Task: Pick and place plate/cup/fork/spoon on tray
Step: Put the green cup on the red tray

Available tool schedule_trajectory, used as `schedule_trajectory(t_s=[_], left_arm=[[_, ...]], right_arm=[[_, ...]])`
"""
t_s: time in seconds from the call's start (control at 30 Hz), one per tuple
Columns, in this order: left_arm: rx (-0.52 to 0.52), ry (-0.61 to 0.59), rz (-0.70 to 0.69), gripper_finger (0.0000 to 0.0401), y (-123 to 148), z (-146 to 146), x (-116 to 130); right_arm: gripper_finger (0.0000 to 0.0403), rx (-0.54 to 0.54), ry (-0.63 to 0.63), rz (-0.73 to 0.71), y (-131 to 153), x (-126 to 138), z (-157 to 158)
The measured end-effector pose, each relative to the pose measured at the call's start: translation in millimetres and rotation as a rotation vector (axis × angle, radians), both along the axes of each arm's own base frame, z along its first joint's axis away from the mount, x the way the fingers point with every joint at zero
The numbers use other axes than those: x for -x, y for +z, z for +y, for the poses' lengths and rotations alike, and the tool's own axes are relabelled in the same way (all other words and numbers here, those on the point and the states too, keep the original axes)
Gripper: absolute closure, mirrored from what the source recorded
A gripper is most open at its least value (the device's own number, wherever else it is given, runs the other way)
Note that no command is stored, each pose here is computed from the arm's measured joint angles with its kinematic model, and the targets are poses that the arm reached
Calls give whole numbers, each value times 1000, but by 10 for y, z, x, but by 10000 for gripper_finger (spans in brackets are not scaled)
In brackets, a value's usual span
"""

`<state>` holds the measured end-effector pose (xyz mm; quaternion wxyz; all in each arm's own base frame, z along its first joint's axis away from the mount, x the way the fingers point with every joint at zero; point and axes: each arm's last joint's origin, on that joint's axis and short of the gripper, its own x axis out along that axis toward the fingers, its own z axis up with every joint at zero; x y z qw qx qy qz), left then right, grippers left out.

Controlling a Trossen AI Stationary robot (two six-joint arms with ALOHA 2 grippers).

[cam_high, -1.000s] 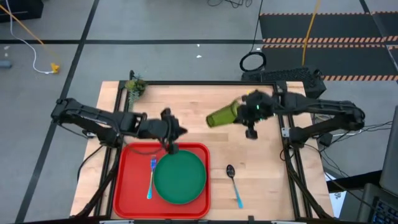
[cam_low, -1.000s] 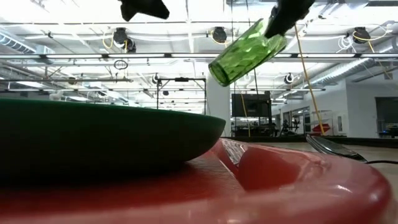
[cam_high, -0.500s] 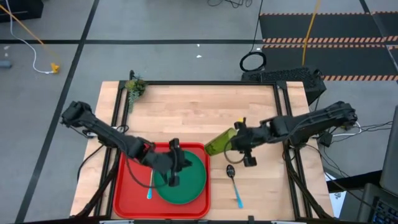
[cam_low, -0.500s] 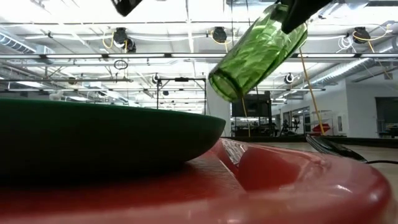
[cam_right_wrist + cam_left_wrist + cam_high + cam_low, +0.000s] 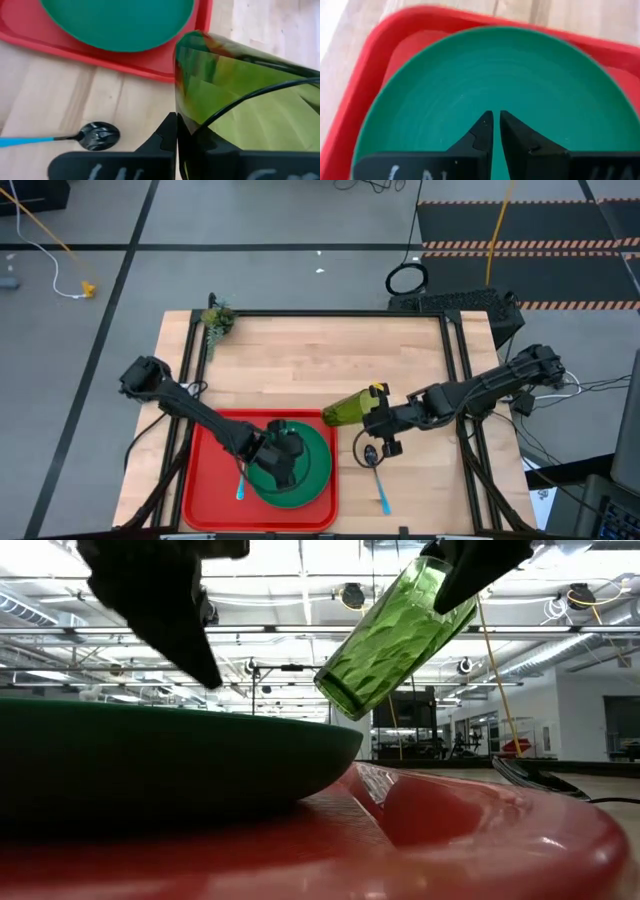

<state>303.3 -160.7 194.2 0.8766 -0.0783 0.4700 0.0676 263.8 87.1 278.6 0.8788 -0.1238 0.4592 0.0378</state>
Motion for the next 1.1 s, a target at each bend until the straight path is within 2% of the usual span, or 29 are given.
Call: schedule_trajectory(t_s=[0.4,0.63,0.87,1.1], left_arm=[[47,41,183,366,-375,-79,10],[17,92,288,366,-408,-79,139],[19,100,320,366,-413,-87,178],[39,96,367,366,-413,-82,209]], right_arm=[[403,-65,2,-79,47,-16,149],[403,-82,8,-86,52,-11,184],[403,-90,1,-92,30,-48,196],[403,-34,25,15,-230,-169,249]])
